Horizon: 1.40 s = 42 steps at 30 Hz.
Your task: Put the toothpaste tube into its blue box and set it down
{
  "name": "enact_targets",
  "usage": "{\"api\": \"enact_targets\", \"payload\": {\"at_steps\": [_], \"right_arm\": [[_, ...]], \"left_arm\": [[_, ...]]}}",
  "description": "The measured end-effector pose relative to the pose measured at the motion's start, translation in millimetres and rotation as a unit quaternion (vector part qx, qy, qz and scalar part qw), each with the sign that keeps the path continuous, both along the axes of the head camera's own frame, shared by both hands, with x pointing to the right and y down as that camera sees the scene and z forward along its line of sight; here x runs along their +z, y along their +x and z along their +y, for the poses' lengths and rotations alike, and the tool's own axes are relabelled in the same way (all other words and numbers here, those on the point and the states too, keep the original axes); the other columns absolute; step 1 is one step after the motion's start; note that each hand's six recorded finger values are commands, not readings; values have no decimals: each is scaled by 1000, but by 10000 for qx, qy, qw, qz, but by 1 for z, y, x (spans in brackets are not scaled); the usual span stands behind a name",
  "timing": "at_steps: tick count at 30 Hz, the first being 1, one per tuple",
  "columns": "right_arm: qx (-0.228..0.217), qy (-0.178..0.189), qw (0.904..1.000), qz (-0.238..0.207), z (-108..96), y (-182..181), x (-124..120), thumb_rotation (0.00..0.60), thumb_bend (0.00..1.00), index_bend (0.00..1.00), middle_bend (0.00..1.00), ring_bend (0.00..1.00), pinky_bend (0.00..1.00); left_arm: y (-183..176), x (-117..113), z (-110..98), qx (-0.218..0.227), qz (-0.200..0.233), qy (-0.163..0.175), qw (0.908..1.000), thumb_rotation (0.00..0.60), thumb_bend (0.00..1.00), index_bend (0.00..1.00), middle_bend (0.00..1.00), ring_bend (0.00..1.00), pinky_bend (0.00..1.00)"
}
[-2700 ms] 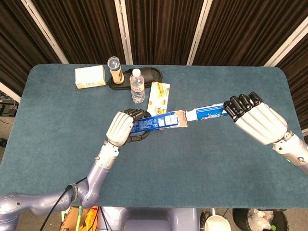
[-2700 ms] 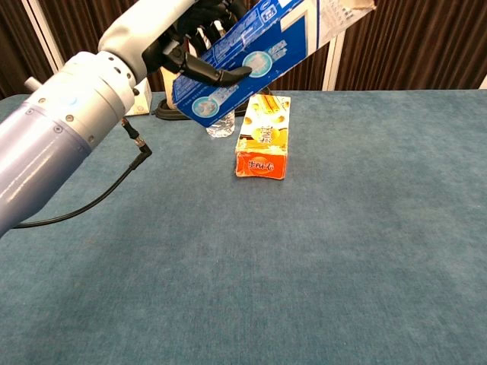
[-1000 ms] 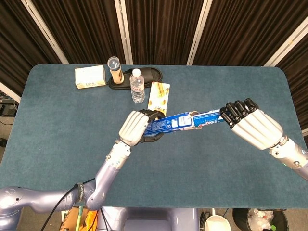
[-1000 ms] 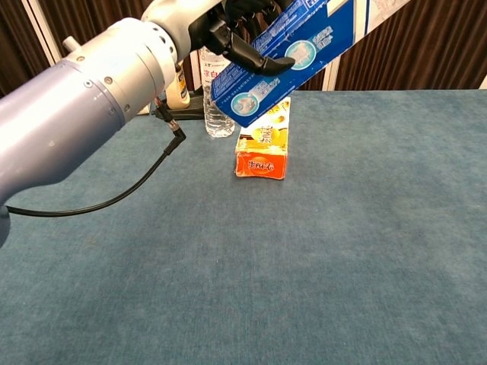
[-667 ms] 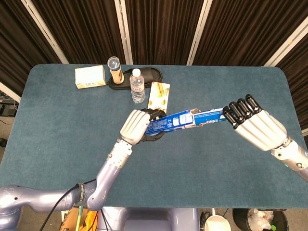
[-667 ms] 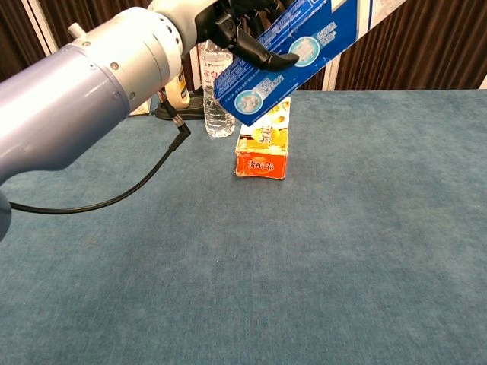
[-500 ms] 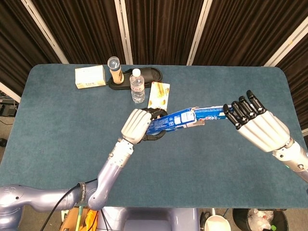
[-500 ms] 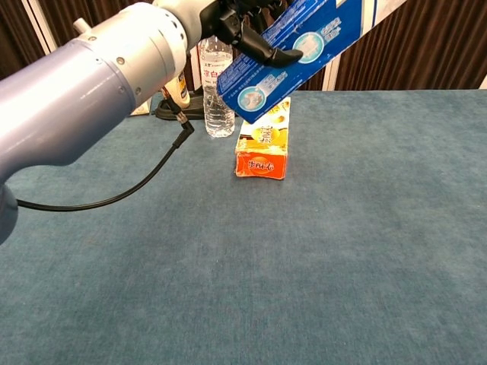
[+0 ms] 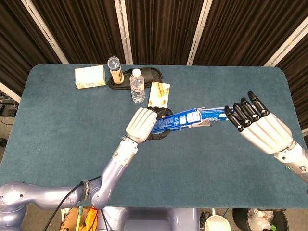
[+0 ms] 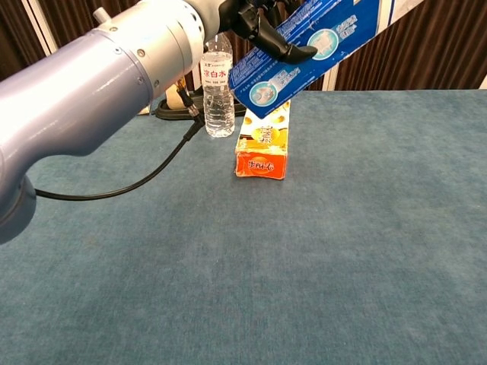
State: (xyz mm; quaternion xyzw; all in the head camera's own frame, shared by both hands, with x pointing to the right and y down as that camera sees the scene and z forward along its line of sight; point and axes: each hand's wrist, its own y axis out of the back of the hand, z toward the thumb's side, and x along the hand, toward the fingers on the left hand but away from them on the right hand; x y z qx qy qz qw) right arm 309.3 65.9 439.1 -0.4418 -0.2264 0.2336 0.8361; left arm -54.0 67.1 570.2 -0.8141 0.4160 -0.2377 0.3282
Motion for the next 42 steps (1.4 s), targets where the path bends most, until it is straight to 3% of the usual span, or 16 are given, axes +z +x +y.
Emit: {"api": "enact_targets", "payload": {"at_steps": [12,21,37,42], "right_arm": [[-152,-104,9998,-49,0,-2,-1,600,564,390,584,438,367],[-26,-215,9992,-325,-1,4,-6,600,512,188,563,432,363],[30,-325,9978,-577,3,10,-8,600,464,100,549,425,356],[64,-315,9975,-637,2,12,-10,600,400,1,494,386,329]], "left_arm": [[12,-5,-1,248,-166,202,9994,600,375,397,542,494,547],[14,-10,-3,174,65,305,9994,600,375,397,541,494,547],[27,-11,-4,222,231,462,9984,600,375,394,540,494,547],[30,-10,-5,218,182,448,9986,600,375,394,539,494,547]]}}
